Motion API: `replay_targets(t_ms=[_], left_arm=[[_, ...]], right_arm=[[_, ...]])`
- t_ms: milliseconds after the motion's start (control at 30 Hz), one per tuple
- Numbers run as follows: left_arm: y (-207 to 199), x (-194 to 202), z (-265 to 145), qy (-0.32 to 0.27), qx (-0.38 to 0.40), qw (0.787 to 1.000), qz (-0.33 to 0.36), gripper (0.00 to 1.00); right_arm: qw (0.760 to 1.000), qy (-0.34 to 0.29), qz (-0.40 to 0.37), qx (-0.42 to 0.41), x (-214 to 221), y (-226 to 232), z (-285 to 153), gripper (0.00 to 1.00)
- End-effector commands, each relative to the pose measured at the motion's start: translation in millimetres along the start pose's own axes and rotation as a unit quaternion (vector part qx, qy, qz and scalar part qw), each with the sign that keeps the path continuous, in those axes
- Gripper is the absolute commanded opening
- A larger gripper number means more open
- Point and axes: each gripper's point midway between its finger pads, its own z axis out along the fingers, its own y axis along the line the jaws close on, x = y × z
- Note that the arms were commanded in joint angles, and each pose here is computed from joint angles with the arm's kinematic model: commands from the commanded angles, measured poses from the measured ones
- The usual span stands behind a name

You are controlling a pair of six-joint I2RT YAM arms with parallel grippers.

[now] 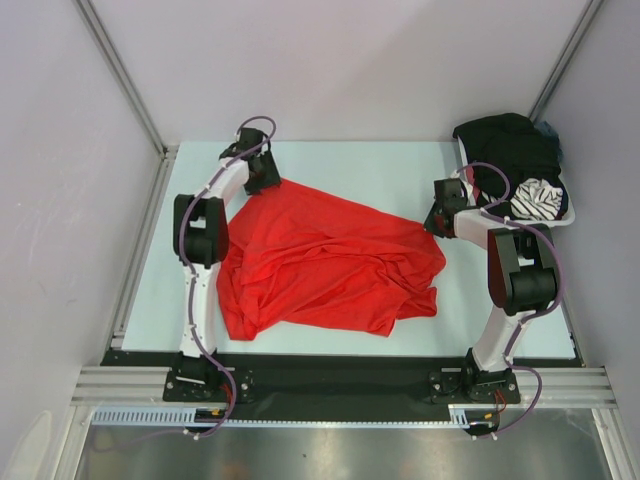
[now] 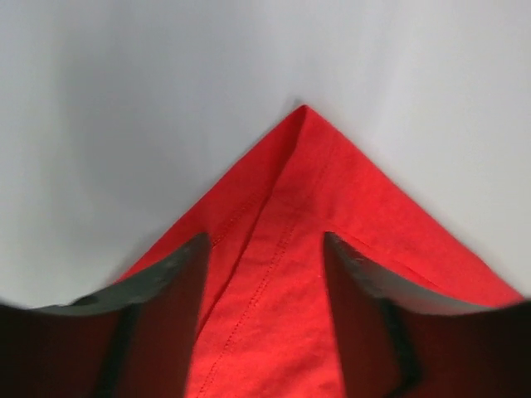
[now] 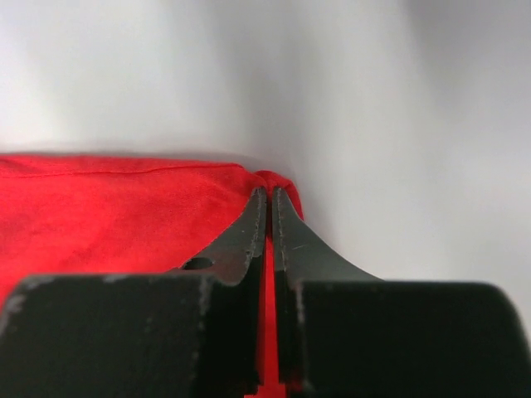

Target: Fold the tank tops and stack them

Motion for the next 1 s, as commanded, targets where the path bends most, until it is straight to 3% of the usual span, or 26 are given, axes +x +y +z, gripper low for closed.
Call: replay_targets(t_ms=[0,200,300,367,433,600,667,767,800,967], left_arm=[[-10,-22,-3,-0.025,0.013,1.0,0.007,0.57],[-10,-12,12,-0.009,0.013,1.0,0.006,0.28],[-14,-16,9,-0.018,0.017,1.0,0.008,0.24],[-15,-17,8,-0.018,0.019,1.0,0.007,0.25],[-14,-17,9,-0.018,0.015,1.0,0.004,0.45],[-14,-16,14,-0.018,0.01,1.0,0.008,0.46],[-17,-13,17,-0.015,0.006,1.0,0.017,0.39],[-23,-16,16,-0.02,0.004,1.0,0.024,0.2],[-22,-15,16,-0.02,0.001,1.0,0.023,0.0],[-25,-27,0,-0.043,0.002,0.999,0.027,0.0]], right_arm=[[0.999,-0.036,0.002,-0.015,-19,10,-11,0.0],[0.999,-0.036,0.001,-0.017,-19,11,-12,0.0],[0.999,-0.035,0.001,-0.018,-18,11,-13,0.0],[0.999,-0.032,0.001,-0.019,-16,11,-12,0.0],[0.999,-0.032,0.001,-0.022,-16,12,-12,0.0],[0.999,-0.032,0.0,-0.026,-17,13,-14,0.0],[0.999,-0.032,0.0,-0.027,-17,14,-14,0.0],[0.999,-0.031,0.0,-0.029,-16,14,-15,0.0],[0.999,-0.032,0.001,-0.029,-17,14,-15,0.0],[0.999,-0.035,0.0,-0.028,-18,13,-17,0.0]])
